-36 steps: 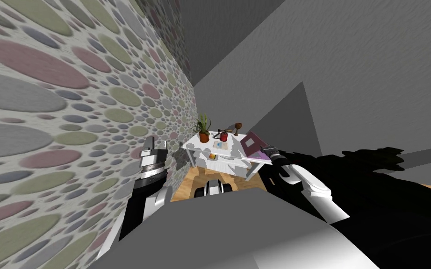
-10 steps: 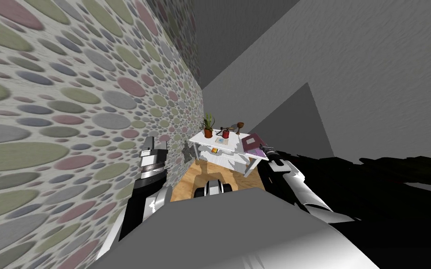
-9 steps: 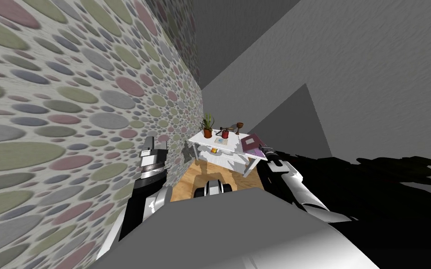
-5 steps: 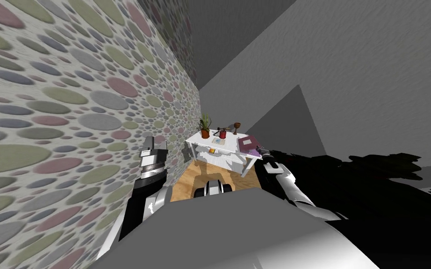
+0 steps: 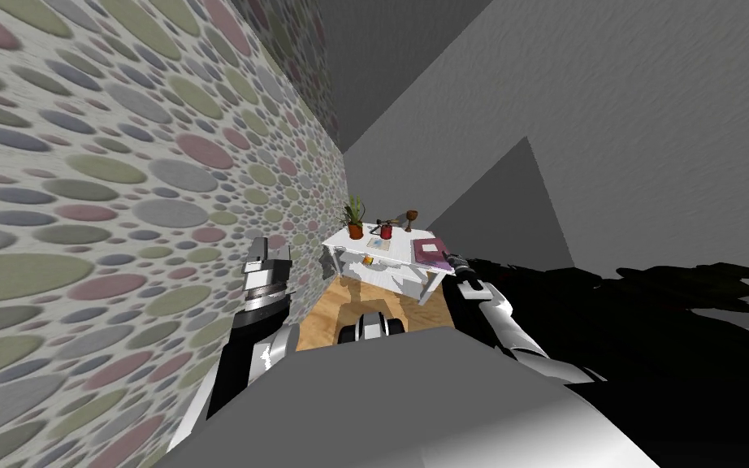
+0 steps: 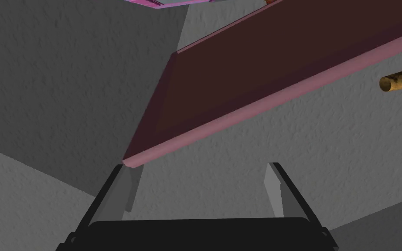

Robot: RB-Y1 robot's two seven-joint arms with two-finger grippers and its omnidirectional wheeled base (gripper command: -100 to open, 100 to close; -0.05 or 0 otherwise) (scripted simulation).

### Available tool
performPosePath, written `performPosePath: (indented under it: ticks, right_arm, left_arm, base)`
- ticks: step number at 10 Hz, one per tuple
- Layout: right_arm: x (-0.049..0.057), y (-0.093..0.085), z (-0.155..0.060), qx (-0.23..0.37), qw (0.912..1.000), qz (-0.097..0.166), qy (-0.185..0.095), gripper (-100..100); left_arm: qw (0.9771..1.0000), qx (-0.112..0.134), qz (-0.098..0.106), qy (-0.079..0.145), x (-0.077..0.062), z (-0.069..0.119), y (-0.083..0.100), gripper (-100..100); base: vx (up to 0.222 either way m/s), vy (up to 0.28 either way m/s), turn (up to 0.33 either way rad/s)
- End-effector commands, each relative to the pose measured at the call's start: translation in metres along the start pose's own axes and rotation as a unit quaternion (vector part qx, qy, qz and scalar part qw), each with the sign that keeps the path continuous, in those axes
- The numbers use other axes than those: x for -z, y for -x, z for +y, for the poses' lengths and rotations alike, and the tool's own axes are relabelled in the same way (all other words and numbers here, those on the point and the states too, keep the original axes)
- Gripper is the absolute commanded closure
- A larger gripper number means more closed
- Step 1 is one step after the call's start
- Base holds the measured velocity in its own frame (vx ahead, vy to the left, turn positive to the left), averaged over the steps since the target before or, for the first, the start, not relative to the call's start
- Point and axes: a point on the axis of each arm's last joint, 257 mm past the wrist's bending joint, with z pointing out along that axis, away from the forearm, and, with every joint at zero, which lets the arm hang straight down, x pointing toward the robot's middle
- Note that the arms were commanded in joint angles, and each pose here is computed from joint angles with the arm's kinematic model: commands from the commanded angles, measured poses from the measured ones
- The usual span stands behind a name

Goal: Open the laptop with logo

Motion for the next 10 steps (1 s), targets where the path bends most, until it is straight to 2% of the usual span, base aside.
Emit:
performPosePath:
  ticks: [1, 3, 4, 5, 10]
  right_arm:
    - [-0.012, 0.023, -0.007, 0.001, 1.0, -0.001, -0.008, -100]
    - [-0.022, 0.042, -0.012, 0.002, 0.9999, -0.003, -0.015, -100]
    - [-0.017, 0.037, -0.008, 0.003, 0.9999, -0.004, -0.011, -100]
    - [-0.018, 0.038, -0.009, 0.002, 0.9999, -0.003, -0.013, 0]
    - [-0.018, 0.038, -0.009, 0.002, 0.9999, -0.003, -0.013, 0]
  left_arm:
    - [1.0, 0.0, 0.0, 0.0, 0.0, 0.0, 0.0, 0]
    - [1.0, 0.0, 0.0, 0.0, 0.0, 0.0, 0.0, 0]
    - [1.0, 0.0, 0.0, 0.0, 0.0, 0.0, 0.0, 0]
    - [1.0, 0.0, 0.0, 0.0, 0.0, 0.0, 0.0, 0]
    - [1.0, 0.0, 0.0, 0.0, 0.0, 0.0, 0.0, 0]
  base:
    - [-0.08, 0.05, 0.062]
    - [-0.066, 0.03, 0.056]
    - [-0.036, 0.008, 0.011]
    - [-0.007, 0.002, -0.003]
    - [0.0, 0.0, 0.0]
